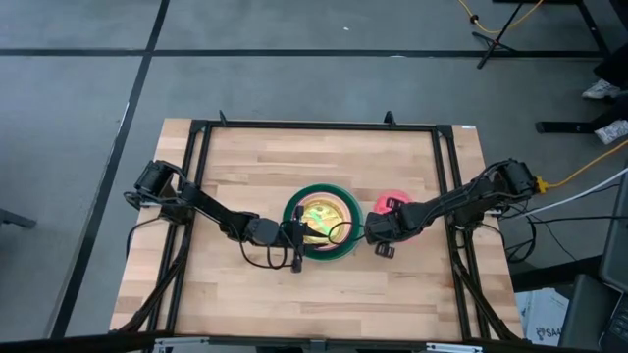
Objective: Stack plastic plates
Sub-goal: Stack the red plate on top of the light green plate
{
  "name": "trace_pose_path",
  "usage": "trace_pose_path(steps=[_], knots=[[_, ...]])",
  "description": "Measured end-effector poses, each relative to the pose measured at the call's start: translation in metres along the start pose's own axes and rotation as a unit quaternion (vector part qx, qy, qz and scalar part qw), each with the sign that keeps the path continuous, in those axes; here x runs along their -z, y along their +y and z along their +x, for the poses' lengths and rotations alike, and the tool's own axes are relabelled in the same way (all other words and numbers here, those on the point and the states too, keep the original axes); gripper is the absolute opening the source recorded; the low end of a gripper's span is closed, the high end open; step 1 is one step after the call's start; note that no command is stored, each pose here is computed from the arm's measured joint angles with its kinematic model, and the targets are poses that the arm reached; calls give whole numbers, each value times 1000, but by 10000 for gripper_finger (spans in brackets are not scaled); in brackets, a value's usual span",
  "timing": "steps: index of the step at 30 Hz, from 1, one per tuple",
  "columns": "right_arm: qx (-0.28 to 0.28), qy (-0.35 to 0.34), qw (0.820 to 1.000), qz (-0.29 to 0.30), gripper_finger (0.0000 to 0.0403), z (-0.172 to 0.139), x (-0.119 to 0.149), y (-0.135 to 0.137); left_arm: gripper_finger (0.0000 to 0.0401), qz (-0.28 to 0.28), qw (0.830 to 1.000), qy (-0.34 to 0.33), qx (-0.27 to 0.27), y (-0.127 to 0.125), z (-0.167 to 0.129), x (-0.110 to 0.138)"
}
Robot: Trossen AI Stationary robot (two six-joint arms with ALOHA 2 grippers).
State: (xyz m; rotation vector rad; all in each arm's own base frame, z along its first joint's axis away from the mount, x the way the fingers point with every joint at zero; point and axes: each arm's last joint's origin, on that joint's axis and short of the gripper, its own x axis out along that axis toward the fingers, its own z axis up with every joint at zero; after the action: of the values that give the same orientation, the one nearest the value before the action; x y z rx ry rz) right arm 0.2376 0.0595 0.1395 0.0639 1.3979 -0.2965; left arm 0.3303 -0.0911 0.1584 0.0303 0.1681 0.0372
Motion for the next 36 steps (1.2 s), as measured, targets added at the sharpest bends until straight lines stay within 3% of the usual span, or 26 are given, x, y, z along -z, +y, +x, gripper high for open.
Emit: trace_pose_path(steps=[4, 10, 22, 36], knots=[[8, -2, 1000, -25, 8, 0, 0, -1, 90, 0, 1000, 0, 0, 0, 0, 0], [18, 7, 998, -51, 11, -2, 1, -2, 90, 0, 1000, 0, 0, 0, 0, 0], [115, 18, 990, -75, 2, -29, -10, -8, 90, 0, 1000, 0, 0, 0, 0, 0], [170, -56, 974, -139, 1, -57, -36, -5, 90, 0, 1000, 0, 0, 0, 0, 0]])
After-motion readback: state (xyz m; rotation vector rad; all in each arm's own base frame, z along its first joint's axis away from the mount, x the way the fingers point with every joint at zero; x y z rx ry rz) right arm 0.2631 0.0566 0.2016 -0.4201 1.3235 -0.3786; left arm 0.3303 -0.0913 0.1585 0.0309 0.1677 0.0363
